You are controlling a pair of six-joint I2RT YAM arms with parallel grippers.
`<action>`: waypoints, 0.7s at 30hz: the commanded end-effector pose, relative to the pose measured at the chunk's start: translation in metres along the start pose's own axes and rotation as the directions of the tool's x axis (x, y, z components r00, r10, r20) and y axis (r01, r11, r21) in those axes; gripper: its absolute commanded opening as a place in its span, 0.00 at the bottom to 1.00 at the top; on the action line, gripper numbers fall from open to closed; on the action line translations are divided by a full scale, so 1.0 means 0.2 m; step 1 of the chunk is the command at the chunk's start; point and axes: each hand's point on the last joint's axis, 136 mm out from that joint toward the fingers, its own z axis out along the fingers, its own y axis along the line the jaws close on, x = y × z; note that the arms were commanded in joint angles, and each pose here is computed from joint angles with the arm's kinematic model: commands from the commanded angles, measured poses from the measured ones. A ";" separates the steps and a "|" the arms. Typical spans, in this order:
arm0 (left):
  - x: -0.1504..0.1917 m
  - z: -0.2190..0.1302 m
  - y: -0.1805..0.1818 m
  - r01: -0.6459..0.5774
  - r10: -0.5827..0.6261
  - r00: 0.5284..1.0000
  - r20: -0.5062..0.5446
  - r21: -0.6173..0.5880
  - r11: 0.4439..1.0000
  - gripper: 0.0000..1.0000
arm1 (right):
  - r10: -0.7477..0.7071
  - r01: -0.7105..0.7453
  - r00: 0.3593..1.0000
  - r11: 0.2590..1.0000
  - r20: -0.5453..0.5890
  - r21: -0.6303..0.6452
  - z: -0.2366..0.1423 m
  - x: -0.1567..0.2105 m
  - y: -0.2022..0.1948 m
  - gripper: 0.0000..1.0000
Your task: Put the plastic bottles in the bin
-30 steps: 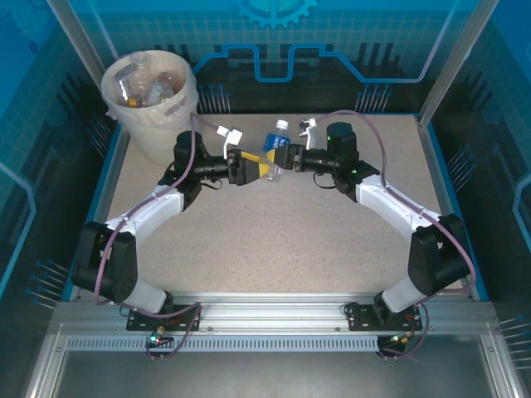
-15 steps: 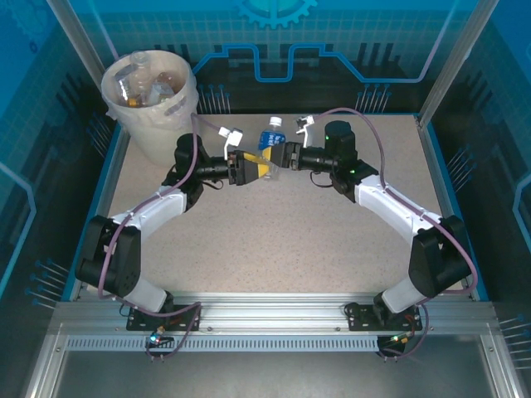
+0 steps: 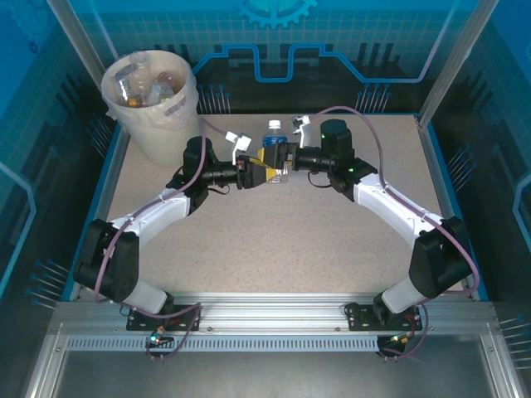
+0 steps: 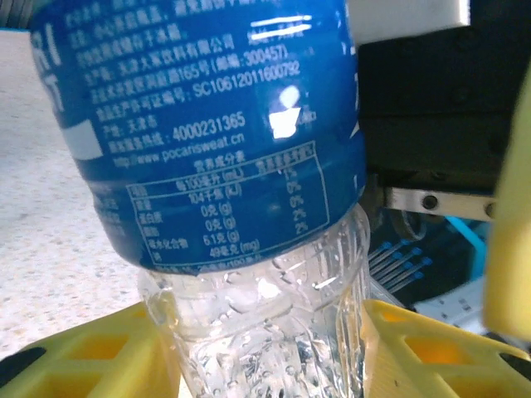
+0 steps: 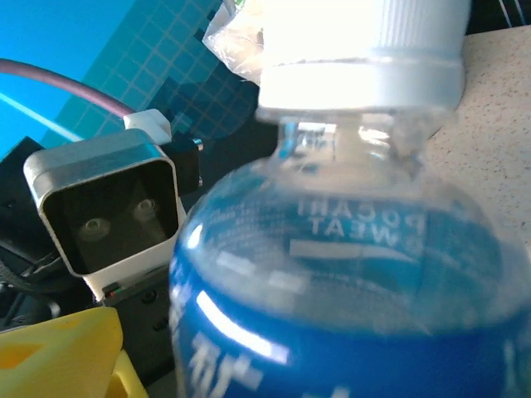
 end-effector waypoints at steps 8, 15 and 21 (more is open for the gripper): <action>-0.11 -0.14 -0.01 -0.134 0.151 0.987 0.052 -0.238 0.962 0.50 | -0.033 0.010 0.992 0.982 0.119 0.190 -0.20 -0.08 -0.05 1.00; -0.15 -0.23 0.04 -0.121 0.160 0.984 0.074 -0.380 0.917 0.47 | -0.017 -0.017 0.992 0.967 0.128 0.254 -0.22 -0.08 -0.12 1.00; -0.40 -0.55 0.13 -0.121 0.254 0.963 0.085 -0.708 0.696 0.47 | -0.056 -0.011 0.983 0.930 0.172 0.367 -0.32 -0.11 -0.18 1.00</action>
